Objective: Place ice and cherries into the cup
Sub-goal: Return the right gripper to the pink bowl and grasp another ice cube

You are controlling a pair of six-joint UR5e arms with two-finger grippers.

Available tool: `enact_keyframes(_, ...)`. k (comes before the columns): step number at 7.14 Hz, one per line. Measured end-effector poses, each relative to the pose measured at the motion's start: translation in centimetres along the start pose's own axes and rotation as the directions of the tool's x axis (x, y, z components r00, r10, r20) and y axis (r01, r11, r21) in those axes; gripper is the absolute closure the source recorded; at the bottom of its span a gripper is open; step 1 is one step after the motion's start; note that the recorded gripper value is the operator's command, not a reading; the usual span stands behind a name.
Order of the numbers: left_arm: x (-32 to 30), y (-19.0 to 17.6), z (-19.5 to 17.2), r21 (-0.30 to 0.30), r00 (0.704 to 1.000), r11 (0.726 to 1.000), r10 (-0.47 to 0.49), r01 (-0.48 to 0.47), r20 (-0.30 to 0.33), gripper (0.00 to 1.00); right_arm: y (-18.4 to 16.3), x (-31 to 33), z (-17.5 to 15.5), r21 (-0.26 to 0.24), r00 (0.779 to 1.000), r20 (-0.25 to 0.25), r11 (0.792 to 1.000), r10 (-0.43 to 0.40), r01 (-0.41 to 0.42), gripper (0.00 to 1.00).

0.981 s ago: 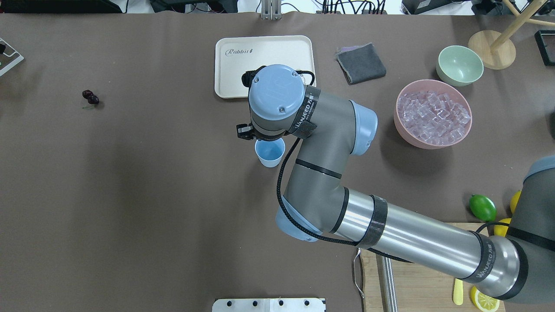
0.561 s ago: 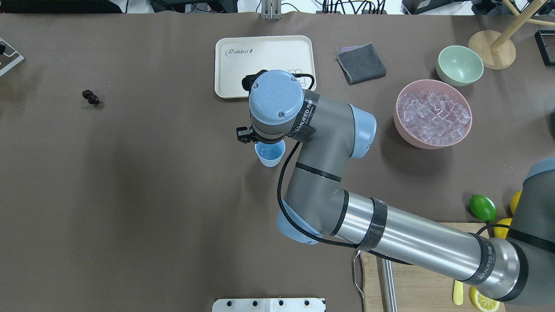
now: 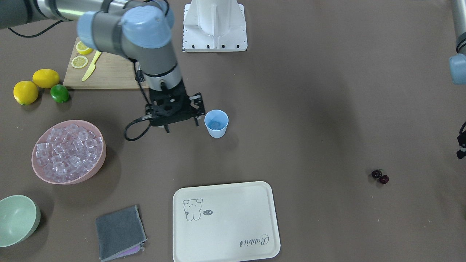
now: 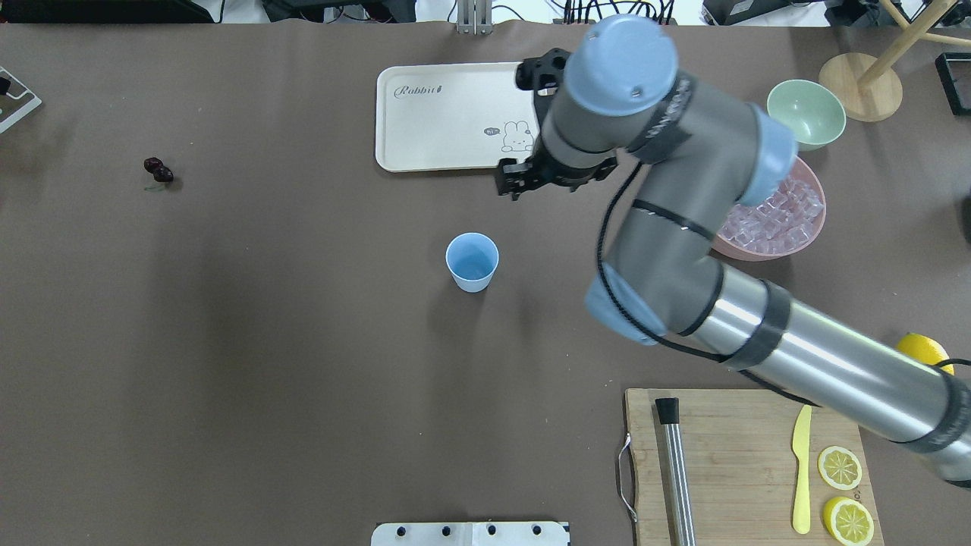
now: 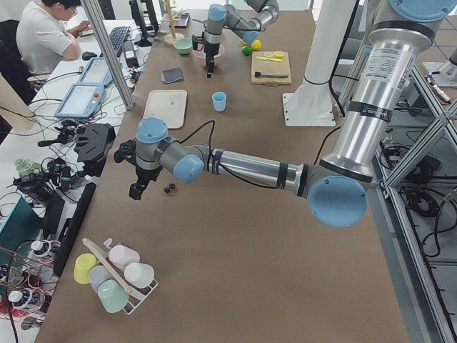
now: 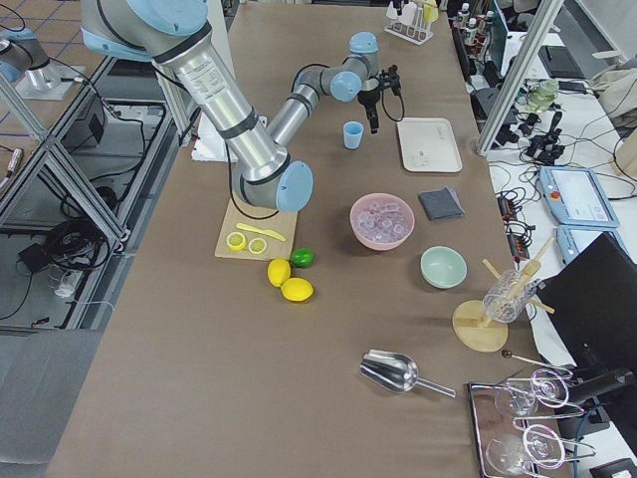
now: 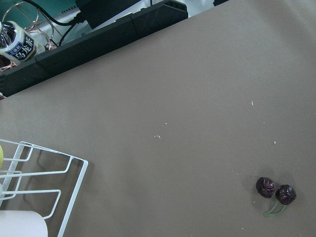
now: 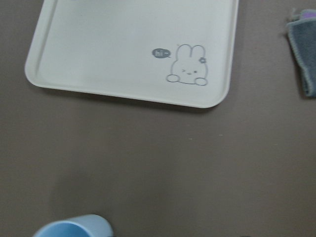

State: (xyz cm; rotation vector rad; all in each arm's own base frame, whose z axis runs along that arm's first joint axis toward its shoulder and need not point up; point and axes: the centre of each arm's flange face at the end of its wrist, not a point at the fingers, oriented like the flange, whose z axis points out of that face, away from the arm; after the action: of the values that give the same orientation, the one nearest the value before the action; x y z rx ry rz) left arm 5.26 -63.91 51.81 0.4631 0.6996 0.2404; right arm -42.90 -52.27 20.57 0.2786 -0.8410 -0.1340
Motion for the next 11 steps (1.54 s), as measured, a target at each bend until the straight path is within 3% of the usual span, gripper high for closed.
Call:
enact_keyframes(3,1.0,-0.3,0.0,0.011,1.000,1.000,-0.020,0.020,-0.008,0.02,1.3,15.8,1.6,-0.067,0.991,-0.065,0.992,-0.115,0.111,0.12)
enact_keyframes(6,1.8,-0.4,0.6,0.007,1.000,1.000,-0.010,0.010,-0.014,0.02,1.9,24.7,3.6,-0.103,0.988,-0.047,0.984,-0.149,0.143,0.12)
enact_keyframes(11,1.7,0.1,0.7,0.015,1.000,1.000,-0.004,0.004,-0.016,0.02,5.9,26.6,5.8,-0.136,0.985,-0.039,0.978,-0.166,0.159,0.10)
